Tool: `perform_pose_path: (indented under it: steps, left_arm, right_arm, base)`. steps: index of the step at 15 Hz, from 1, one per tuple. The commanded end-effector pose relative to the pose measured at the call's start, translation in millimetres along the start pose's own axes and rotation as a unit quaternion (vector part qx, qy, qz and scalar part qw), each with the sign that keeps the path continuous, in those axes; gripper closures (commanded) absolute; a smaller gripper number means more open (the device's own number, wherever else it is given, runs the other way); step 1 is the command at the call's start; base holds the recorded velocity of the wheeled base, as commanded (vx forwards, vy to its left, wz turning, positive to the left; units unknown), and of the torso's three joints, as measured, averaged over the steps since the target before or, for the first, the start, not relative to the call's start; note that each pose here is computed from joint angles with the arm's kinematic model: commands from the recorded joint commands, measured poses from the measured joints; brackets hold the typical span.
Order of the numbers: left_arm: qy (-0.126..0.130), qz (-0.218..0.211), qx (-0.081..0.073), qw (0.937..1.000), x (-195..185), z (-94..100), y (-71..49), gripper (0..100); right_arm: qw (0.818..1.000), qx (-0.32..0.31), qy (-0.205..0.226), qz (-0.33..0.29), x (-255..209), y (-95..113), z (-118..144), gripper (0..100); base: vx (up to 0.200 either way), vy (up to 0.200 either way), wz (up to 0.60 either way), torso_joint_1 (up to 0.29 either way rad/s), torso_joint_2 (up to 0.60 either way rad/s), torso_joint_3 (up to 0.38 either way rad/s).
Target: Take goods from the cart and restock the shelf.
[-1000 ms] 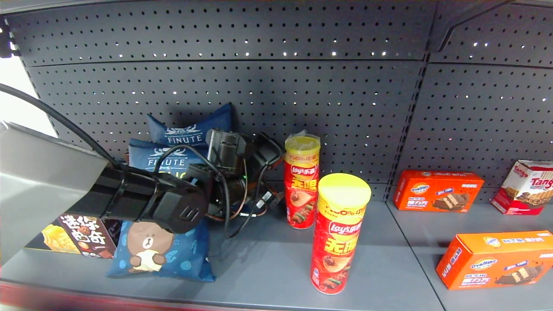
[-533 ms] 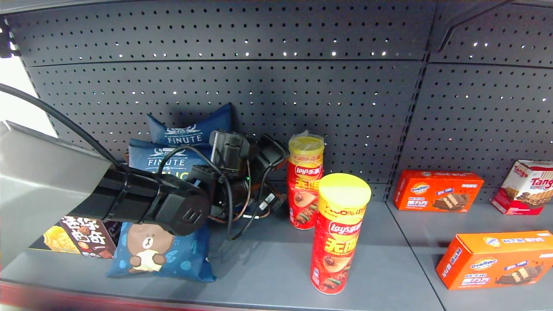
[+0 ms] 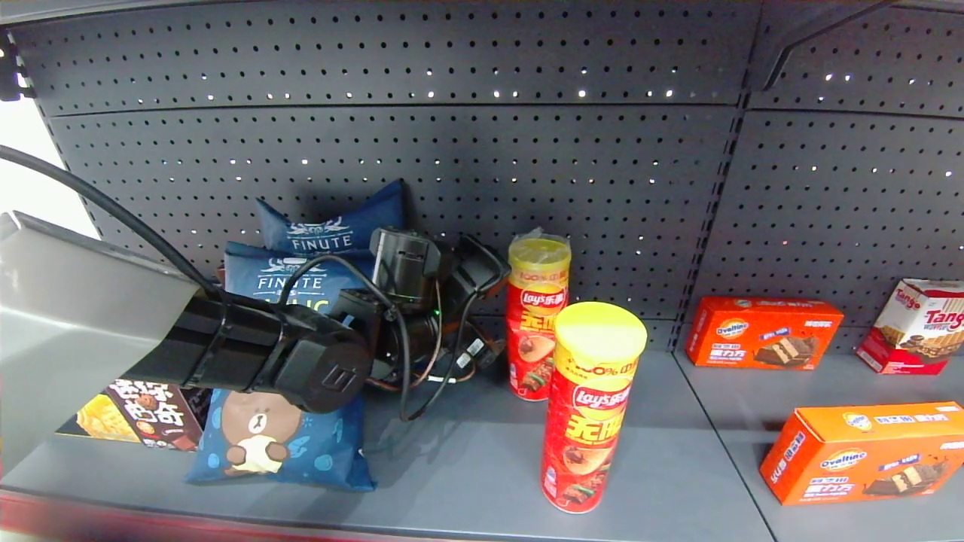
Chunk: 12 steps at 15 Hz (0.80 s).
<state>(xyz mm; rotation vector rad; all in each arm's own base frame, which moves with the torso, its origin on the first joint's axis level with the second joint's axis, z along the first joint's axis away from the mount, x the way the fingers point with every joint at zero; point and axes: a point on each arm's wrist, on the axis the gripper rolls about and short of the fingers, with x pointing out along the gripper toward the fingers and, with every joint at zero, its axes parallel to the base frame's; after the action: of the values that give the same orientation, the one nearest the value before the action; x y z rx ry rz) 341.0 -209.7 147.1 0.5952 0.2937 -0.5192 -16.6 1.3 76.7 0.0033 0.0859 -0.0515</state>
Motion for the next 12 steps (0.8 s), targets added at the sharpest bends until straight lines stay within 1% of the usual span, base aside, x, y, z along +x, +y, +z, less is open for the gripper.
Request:
perform_pose_path:
  steps: [1,5,12]
  left_arm:
    - [0.001,-0.001,0.001,1.0,1.3,-0.8,-1.4,0]
    - [-0.002,-0.004,0.002,1.0,1.4,1.6,-3.7,0]
    - [-0.005,-0.003,0.002,1.0,0.5,3.0,-2.9,0]
  right_arm:
    - [1.0,0.0,0.001,0.0,0.1,0.0,0.0,0]
    - [1.0,0.0,0.001,0.0,0.1,0.0,0.0,0]
    - [1.0,0.0,0.001,0.0,0.1,0.0,0.0,0]
  base:
    - [0.0,0.0,0.0,0.0,0.0,0.0]
    - [0.0,0.0,0.0,0.0,0.0,0.0]
    - [0.0,0.0,0.0,0.0,0.0,0.0]
